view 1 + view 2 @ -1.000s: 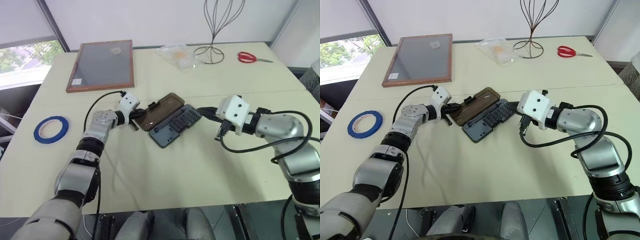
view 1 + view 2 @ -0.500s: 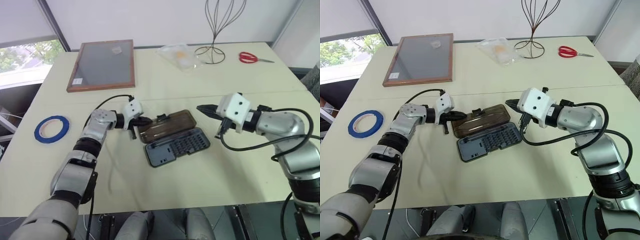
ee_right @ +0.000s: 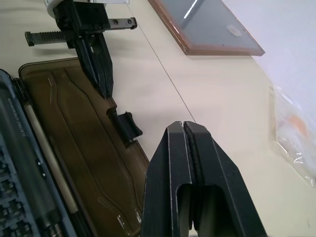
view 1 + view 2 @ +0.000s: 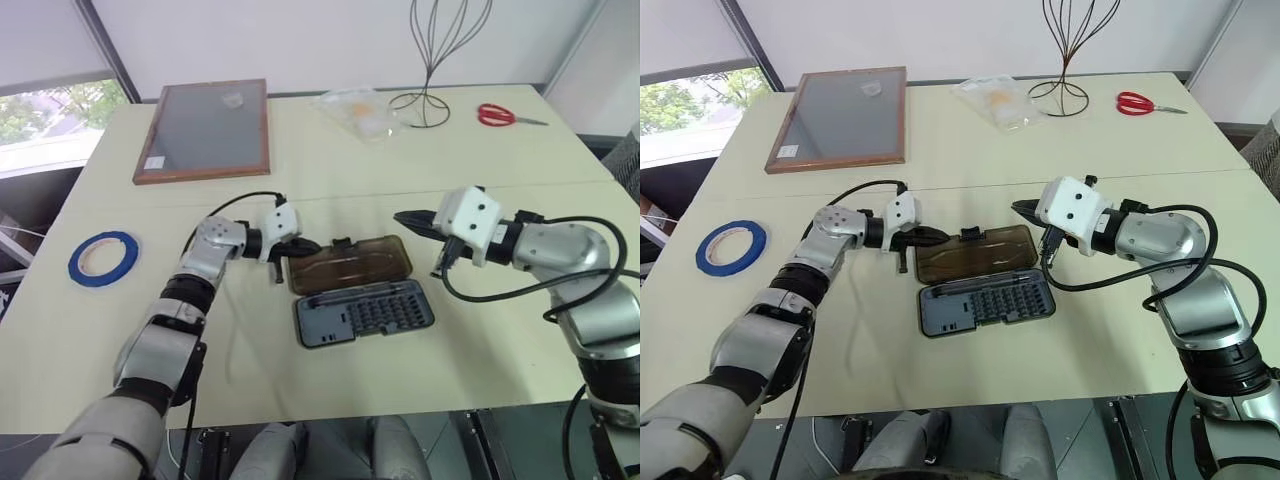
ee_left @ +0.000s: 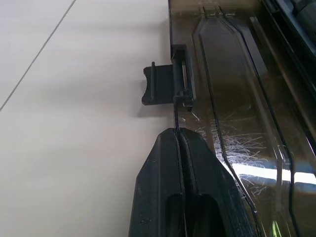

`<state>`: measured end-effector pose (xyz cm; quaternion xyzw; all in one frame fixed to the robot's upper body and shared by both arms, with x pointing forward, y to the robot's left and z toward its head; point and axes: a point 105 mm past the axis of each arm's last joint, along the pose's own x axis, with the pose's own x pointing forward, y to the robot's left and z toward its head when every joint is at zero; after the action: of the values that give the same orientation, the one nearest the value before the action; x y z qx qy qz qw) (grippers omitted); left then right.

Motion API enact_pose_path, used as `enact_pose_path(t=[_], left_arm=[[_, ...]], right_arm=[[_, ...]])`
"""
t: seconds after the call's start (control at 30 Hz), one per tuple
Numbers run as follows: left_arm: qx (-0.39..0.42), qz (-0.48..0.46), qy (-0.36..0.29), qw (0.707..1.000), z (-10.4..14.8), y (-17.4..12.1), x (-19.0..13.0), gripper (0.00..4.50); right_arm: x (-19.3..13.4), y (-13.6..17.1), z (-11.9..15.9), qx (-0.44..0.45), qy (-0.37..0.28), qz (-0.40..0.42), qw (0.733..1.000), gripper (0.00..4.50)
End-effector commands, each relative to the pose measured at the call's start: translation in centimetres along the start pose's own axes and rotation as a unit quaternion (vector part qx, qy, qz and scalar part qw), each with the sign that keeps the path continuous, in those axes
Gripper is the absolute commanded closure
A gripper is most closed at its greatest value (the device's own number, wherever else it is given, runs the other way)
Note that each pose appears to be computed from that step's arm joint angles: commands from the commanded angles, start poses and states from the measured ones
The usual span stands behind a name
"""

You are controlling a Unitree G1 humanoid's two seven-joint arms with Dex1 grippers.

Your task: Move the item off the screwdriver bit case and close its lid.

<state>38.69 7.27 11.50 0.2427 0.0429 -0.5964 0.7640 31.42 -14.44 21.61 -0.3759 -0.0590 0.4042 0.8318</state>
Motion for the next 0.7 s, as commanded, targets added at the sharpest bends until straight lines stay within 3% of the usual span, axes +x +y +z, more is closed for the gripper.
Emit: enact_pose_path(t=[0.03, 0.4, 0.5, 0.7], left_arm=[[0.023, -0.007, -0.005, 1.000, 0.9, 0.2, 0.0, 4.46], [0.017, -0.008, -0.019, 1.000, 1.2, 0.1, -0.3, 4.46], [0.012, 0.005, -0.034, 0.999, 1.6, 0.4, -0.5, 3.62], [-0.024, 0.038, -0.076, 0.996, 2.7, 1.2, -0.9, 0.65]], right_arm=[[-0.7, -0.7, 1.2, -0.023, -0.011, -0.013, 1.000, 4.50], [-0.5, -0.6, 1.3, -0.020, -0.012, -0.011, 1.000, 4.50], [-0.4, -0.5, 1.3, -0.020, -0.014, -0.008, 1.000, 4.50], [-0.3, -0.4, 1.4, -0.019, -0.015, -0.003, 1.000, 4.50]])
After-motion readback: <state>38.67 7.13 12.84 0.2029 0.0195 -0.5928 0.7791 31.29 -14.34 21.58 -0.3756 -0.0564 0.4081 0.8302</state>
